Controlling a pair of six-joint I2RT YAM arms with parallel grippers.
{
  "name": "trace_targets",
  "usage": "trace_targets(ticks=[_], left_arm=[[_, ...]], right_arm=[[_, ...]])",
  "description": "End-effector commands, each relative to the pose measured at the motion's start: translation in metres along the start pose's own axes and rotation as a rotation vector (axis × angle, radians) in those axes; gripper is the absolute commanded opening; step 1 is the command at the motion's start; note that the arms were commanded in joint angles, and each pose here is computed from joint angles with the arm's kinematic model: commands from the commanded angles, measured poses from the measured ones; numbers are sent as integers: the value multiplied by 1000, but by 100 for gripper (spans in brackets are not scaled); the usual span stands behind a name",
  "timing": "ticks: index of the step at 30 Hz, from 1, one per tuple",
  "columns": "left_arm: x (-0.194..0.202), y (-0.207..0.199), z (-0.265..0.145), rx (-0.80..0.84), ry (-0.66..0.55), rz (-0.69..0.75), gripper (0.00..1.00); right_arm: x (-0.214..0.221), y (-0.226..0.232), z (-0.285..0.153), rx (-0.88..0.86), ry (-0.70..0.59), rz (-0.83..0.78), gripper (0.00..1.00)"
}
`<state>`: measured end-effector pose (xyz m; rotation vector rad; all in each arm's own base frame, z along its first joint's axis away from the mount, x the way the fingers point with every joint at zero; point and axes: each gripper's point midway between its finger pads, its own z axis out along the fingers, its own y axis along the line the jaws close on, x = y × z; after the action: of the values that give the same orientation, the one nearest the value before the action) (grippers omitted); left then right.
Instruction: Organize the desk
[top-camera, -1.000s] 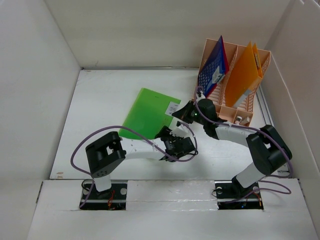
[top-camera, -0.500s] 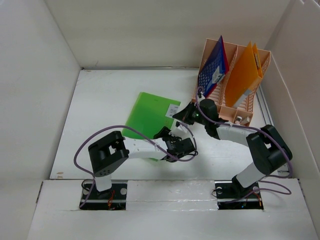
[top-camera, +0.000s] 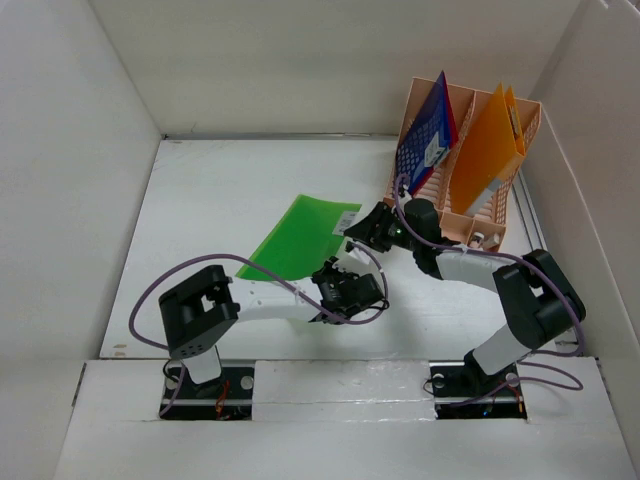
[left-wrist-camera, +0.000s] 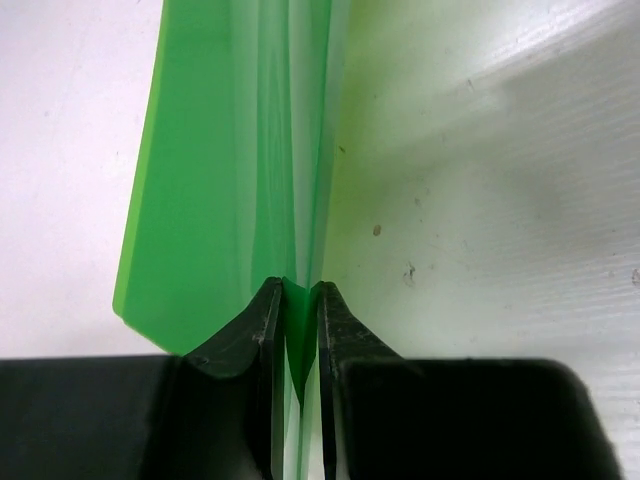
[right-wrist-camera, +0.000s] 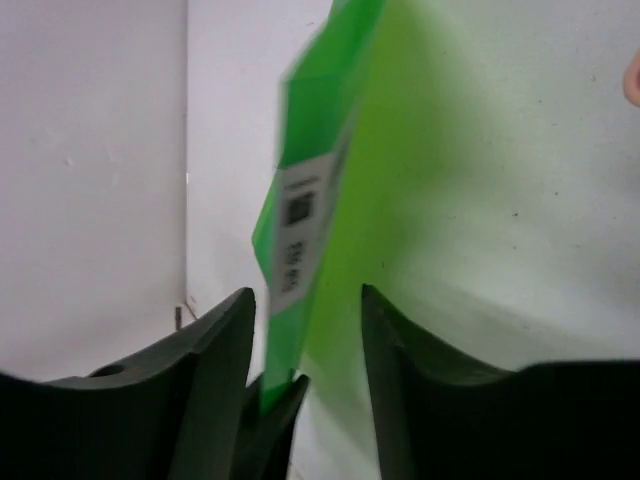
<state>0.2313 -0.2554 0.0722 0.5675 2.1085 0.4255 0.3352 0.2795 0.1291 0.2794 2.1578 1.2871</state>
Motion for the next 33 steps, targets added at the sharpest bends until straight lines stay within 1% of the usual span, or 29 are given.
trace_targets(ticks=[1,2,3,5,6,8,9,12,14,17,18,20,22,23,24,26,27,28,29,30,32,33], left_arm=[[-26,2,-10,78,-67,-191,0],[-23,2,-10,87,-66,-196,0],[-26,1,-12,97,-72,-218,0],[-28,3,-11,95,-72,-243,0],[-28,4,-11,95,-77,-249,0],[-29,1,-10,113,-91,-271,0],[-32,-1,-12,129,-98,-281,0],[-38,-6,-14,161,-109,-302,0],[-35,-7,-13,171,-110,-298,0],[-42,-8,-17,200,-132,-330,0],[-43,-7,-19,202,-138,-340,0],[-45,-3,-21,208,-155,-361,0],[-50,-2,-25,228,-178,-391,0],[-50,0,-26,234,-183,-399,0],[-53,0,-28,244,-186,-410,0],[-56,4,-32,249,-198,-430,0],[-56,5,-32,249,-201,-432,0],[-59,5,-34,257,-214,-446,0],[-55,6,-34,263,-210,-441,0],[-61,5,-36,276,-227,-467,0],[-67,7,-41,292,-238,-489,0],[-67,10,-42,291,-242,-497,0]], right_arm=[[-8,19,-4,-82,-6,-67,55],[-7,19,-4,-79,-1,-83,61],[-1,19,-4,-68,17,-84,70],[2,18,-4,-57,24,-98,78],[10,17,-4,-49,49,-101,82],[23,22,-1,-49,78,-133,86],[28,19,1,-34,91,-133,90],[40,23,8,-38,111,-135,90],[47,27,12,-53,129,-142,88],[57,33,22,-53,141,-153,85],[58,35,24,-53,141,-155,82],[61,38,32,-57,141,-156,79],[69,39,37,-62,150,-158,71],[67,38,41,-64,133,-145,67],[66,38,42,-68,130,-132,59],[64,43,46,-96,118,-115,48],[66,42,48,-99,121,-111,41],[67,43,49,-113,125,-108,37],[64,49,50,-133,113,-107,31],[62,49,51,-132,105,-106,18],[56,51,53,-129,78,-107,7],[58,55,53,-136,77,-118,0]])
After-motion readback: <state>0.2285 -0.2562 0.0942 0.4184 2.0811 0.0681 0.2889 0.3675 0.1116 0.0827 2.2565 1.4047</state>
